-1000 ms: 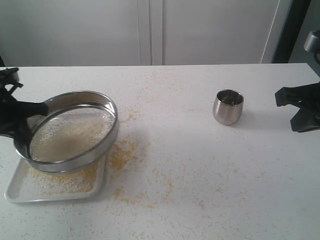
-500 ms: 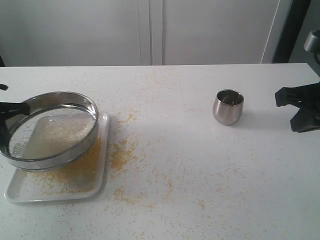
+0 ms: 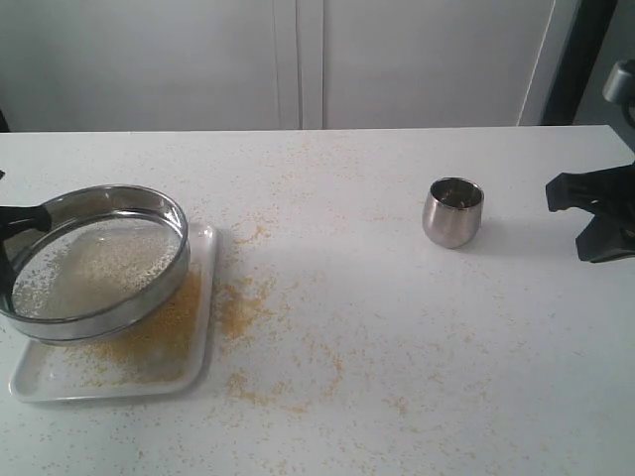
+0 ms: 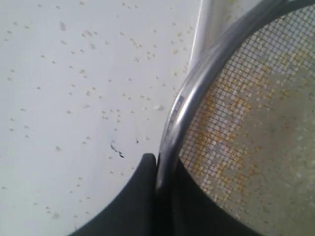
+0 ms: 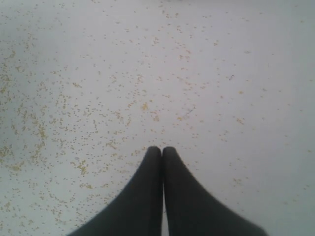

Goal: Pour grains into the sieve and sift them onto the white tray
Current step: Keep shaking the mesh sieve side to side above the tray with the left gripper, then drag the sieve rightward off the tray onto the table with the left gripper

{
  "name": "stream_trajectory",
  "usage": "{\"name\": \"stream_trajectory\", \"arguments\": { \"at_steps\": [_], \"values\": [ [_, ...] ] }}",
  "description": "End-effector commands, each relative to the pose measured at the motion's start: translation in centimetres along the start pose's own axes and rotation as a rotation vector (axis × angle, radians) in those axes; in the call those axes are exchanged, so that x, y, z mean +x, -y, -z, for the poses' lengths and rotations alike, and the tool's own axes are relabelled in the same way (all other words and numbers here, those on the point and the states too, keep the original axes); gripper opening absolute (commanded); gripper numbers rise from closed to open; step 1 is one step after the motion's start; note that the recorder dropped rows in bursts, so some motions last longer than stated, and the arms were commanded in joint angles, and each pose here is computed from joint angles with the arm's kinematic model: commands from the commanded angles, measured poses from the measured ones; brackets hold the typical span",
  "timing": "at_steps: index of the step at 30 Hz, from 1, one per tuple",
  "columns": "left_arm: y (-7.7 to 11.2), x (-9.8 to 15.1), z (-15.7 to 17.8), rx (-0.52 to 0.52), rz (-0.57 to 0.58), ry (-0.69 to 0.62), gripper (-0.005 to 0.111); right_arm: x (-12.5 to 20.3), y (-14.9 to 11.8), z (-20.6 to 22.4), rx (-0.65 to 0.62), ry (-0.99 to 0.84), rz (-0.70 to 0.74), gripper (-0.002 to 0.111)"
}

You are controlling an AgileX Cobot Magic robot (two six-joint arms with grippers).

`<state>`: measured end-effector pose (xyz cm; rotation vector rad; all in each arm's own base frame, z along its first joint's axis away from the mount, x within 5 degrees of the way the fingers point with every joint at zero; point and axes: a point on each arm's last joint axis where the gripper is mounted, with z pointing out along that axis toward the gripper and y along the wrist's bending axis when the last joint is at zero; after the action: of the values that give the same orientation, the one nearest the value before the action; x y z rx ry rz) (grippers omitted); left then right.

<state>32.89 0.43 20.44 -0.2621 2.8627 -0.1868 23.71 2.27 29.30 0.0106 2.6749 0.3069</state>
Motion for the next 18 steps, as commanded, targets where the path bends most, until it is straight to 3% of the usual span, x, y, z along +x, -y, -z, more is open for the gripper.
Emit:
{"name": "stream_trajectory", "arguments": {
  "at_steps": [1,14,18],
  "values": [
    [1.5,0.4,0.3,0.054,-0.026,-0.019,0.000,-0.1,0.1,0.2,0.004,0.013,0.002,0.000],
    [1.7,0.3,0.2,0.055,-0.054,-0.014,0.000,-0.1,0.1,0.2,0.004,0.013,0.002,0.000],
    [3.7,0.7,0.0,0.071,-0.164,-0.006,0.000,-0.1,0.1,0.2,0.004,0.013,0.002,0.000]
  ]
}}
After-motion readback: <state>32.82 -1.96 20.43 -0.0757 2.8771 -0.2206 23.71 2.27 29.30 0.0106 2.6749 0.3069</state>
